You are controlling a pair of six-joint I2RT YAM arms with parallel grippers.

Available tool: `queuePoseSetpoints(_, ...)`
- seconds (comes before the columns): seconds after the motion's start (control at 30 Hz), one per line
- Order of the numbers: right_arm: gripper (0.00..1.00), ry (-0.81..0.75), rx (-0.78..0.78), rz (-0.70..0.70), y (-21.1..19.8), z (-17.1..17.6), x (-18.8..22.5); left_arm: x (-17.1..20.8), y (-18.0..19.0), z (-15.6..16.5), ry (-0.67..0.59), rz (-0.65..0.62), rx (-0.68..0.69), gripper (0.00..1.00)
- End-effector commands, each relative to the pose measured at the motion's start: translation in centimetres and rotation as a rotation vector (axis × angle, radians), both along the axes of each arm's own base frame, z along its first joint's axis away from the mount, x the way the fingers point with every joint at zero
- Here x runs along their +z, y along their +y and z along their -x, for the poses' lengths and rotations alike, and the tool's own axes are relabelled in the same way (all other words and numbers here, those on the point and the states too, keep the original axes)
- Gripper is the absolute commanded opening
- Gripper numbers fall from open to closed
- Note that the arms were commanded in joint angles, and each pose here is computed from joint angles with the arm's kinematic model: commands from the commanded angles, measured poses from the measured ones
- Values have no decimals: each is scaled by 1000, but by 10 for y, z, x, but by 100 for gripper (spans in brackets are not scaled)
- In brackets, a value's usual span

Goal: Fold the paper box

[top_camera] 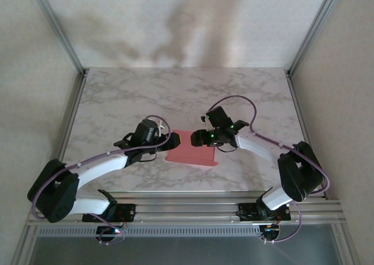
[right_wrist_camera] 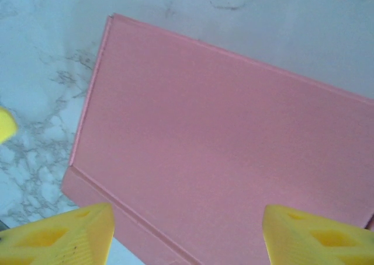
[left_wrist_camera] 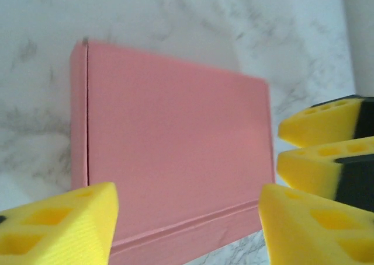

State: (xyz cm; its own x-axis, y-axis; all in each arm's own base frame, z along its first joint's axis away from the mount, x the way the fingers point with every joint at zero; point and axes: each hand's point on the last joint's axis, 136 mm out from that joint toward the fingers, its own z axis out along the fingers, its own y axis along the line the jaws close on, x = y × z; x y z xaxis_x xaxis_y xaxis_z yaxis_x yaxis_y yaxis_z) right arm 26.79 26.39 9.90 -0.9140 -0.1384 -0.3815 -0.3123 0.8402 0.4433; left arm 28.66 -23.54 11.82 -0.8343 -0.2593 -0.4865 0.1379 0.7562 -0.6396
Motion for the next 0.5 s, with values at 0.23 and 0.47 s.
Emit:
queuePoseSetpoints(0.23,99,4,-200,-8,-54,35,0,9,25,-3,-93,-41,4,99)
queuePoseSetpoints(0.47,99,57,-229,-48,-60,52,-16,-14,18,9,-60,5,-46,99)
